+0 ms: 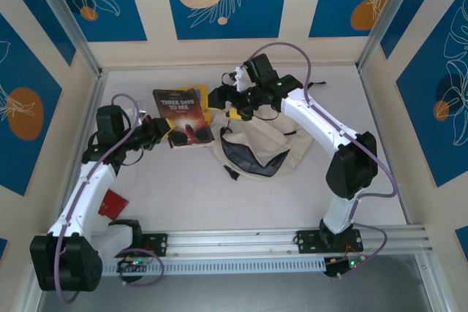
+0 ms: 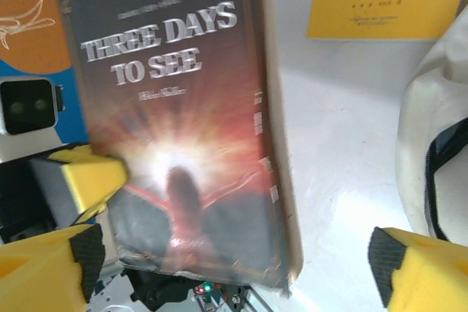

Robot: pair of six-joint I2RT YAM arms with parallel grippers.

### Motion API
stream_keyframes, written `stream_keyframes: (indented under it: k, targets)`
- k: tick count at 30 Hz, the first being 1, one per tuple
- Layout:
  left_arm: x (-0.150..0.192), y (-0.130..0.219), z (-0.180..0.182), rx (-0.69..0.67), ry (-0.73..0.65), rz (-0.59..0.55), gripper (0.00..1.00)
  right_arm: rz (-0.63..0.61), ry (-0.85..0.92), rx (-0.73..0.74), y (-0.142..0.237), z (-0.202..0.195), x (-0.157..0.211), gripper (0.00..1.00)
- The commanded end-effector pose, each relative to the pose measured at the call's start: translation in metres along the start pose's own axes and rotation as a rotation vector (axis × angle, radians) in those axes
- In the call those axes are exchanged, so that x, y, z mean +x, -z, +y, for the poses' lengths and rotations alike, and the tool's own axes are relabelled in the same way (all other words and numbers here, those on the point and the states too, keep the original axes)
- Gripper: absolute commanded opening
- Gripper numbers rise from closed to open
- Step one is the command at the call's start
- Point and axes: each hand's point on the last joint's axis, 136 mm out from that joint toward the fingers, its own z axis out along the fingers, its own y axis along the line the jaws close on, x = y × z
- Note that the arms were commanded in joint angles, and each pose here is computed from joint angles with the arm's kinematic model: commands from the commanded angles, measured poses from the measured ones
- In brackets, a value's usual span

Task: Pack the student bag

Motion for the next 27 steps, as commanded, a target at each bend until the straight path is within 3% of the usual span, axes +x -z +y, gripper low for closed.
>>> stream_keyframes:
  k: [1, 8, 17, 27]
  targets:
    - [-0.008, 0.003, -0.071, 0.227, -0.116, 0.012, 0.0, 0.028, 0.011, -0.148, 0.013, 0.019, 0.001, 0.98]
    - [-0.001, -0.016, -0.116, 0.362, -0.182, 0.071, 0.0, 0.048, -0.014, -0.287, 0.028, 0.021, -0.015, 1.0]
    - [0.015, -0.035, -0.117, 0.391, -0.231, 0.141, 0.0, 0.063, 0.013, -0.454, 0.04, 0.026, -0.02, 0.94]
    - [0.015, -0.044, -0.1, 0.334, -0.187, 0.137, 0.0, 0.043, -0.117, -0.458, 0.044, 0.013, -0.03, 0.31]
